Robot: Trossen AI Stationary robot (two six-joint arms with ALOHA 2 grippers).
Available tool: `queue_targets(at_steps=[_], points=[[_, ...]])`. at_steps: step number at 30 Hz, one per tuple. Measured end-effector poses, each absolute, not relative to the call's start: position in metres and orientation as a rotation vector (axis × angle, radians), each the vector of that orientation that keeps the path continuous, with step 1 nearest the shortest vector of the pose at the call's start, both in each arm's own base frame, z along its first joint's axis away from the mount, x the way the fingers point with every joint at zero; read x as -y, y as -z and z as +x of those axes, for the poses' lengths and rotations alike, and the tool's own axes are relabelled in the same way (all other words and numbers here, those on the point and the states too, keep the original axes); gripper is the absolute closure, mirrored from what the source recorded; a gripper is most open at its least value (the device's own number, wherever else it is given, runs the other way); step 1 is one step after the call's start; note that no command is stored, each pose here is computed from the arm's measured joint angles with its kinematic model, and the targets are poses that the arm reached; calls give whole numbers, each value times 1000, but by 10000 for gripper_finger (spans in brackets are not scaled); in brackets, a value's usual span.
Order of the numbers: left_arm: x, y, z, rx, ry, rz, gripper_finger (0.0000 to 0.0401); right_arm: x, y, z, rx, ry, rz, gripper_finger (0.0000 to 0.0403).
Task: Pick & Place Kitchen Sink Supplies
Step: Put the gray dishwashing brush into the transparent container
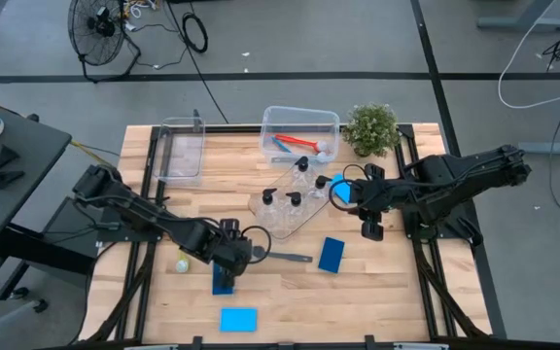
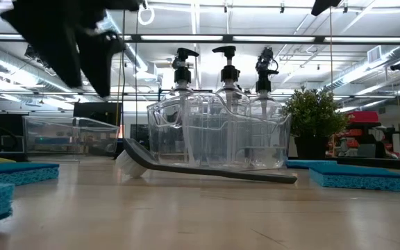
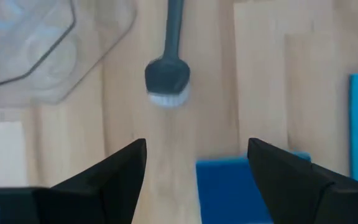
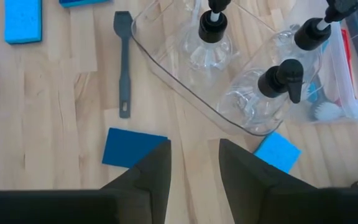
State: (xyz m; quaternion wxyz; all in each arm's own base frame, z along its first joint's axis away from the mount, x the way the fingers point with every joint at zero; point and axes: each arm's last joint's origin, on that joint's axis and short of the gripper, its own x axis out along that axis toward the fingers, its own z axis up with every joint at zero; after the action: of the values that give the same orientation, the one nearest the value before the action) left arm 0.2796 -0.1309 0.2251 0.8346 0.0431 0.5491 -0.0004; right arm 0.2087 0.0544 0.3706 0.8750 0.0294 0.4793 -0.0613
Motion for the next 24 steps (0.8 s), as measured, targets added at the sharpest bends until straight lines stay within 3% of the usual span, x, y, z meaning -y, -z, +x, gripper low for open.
queue_targets(at_steps=[11, 17, 24], points=[[129, -187, 283, -948, -1, 31, 120, -55, -371, 209, -993, 148, 102, 266], [113, -172, 281, -967, -70, 6, 120, -55, -371, 209, -991, 153, 112, 266], [98, -175, 293, -932, 29, -20, 120, -55, -371, 209, -987, 152, 113, 266]])
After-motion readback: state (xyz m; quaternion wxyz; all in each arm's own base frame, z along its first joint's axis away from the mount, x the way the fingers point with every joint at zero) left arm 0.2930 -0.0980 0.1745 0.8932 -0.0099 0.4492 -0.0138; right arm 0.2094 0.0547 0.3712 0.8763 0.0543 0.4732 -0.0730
